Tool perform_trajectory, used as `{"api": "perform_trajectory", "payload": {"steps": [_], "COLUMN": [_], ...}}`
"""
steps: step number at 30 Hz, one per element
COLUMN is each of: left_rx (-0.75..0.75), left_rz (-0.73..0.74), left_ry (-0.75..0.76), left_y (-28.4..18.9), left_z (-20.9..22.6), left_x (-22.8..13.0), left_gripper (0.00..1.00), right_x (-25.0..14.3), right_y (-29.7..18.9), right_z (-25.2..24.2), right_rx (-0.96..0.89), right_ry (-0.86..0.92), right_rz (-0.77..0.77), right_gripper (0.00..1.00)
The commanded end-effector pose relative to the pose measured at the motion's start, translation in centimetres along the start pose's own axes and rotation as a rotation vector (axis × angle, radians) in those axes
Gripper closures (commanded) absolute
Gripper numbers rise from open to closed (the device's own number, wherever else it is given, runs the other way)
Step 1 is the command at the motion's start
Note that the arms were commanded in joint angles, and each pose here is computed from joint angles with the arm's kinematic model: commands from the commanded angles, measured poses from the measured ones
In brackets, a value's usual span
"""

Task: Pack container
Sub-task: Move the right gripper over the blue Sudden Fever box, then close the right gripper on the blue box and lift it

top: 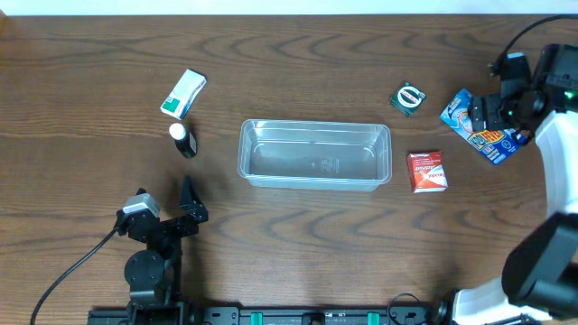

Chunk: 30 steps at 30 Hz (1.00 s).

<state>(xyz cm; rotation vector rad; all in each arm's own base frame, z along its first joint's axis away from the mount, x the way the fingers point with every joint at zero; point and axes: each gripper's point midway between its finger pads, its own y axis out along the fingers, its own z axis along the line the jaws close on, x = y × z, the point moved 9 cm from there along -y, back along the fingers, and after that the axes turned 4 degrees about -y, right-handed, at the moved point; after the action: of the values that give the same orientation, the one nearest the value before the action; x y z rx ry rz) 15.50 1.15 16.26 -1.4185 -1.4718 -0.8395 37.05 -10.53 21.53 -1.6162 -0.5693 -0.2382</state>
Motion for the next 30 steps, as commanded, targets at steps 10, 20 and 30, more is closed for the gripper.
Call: {"api": "perform_trajectory", "payload": {"steps": [10, 20, 30], "left_rx": [0.031, 0.031, 0.031], "left_rz": [0.05, 0.05, 0.05], "left_ry": [0.021, 0.02, 0.021], "left_y": [0.2, 0.2, 0.2], "left_z": [0.6, 0.6, 0.6], "left_x": [-1.3, -1.3, -1.3], "left_gripper": [0.02, 0.02, 0.02], "right_x": [-0.7, -0.6, -0.9], "right_y": [4.3, 4.4, 5.1], "right_z": [-0.9, -1.4, -1.3], "right_rx": [0.013, -0.001, 0.01], "right_ry": [-0.063, -0.057, -0.09], "right_rz": [0.074, 0.056, 0.076], "right_gripper": [0.19, 0.31, 0.36]}}
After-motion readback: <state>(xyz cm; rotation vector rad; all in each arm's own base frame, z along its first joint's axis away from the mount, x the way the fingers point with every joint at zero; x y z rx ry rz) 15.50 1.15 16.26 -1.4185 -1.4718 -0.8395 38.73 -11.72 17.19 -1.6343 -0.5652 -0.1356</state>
